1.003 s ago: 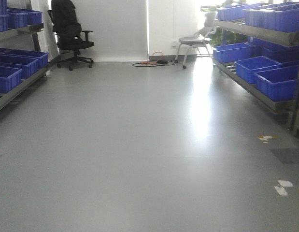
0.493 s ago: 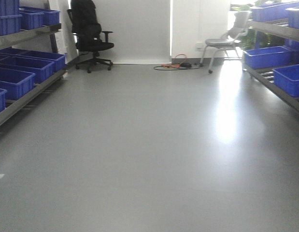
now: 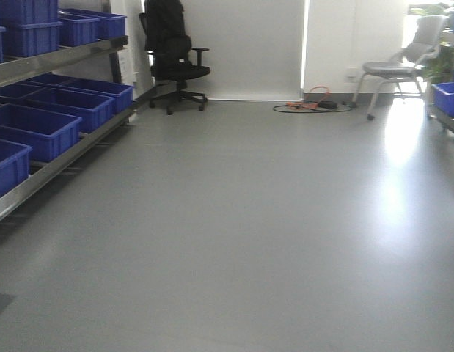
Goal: Pick and sort blue part to right shelf
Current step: 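Drive the base up to the rack of blue bins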
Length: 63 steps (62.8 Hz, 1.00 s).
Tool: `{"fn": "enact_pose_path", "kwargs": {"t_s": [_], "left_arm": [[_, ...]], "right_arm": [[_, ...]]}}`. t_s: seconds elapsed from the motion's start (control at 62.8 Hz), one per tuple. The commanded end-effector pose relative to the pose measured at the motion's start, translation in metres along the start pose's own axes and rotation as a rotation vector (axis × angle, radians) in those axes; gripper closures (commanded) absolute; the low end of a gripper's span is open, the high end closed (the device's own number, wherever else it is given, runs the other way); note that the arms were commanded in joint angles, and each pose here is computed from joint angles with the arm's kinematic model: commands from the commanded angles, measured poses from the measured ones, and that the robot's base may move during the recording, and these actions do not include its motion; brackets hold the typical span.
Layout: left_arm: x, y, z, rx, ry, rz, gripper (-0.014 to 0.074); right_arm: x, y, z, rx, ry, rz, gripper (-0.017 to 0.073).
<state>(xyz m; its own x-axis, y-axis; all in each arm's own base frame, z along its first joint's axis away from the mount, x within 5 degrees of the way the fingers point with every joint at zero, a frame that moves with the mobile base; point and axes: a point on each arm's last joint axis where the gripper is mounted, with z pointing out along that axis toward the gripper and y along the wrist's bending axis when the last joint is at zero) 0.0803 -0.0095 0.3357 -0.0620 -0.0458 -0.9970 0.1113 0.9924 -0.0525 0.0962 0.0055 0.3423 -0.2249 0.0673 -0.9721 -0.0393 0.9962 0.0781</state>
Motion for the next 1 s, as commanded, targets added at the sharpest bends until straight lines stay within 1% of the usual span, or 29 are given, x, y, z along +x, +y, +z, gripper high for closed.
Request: {"fn": "enact_pose_path", "kwargs": {"t_s": [0.0,0.987], "left_arm": [[-0.0185,-0.0002,-0.0026,-0.003,-0.122,-0.003,0.0279],[-0.0185,-0.0002,-0.0026,-0.003,-0.122,-0.003,0.0279]], "right_arm": [[-0.0168,0.0006,-0.0036,-0.001,-0.115,-0.013,0.0201],[-0.0168,0.0006,-0.0036,-0.001,-0.115,-0.013,0.0201]]}}
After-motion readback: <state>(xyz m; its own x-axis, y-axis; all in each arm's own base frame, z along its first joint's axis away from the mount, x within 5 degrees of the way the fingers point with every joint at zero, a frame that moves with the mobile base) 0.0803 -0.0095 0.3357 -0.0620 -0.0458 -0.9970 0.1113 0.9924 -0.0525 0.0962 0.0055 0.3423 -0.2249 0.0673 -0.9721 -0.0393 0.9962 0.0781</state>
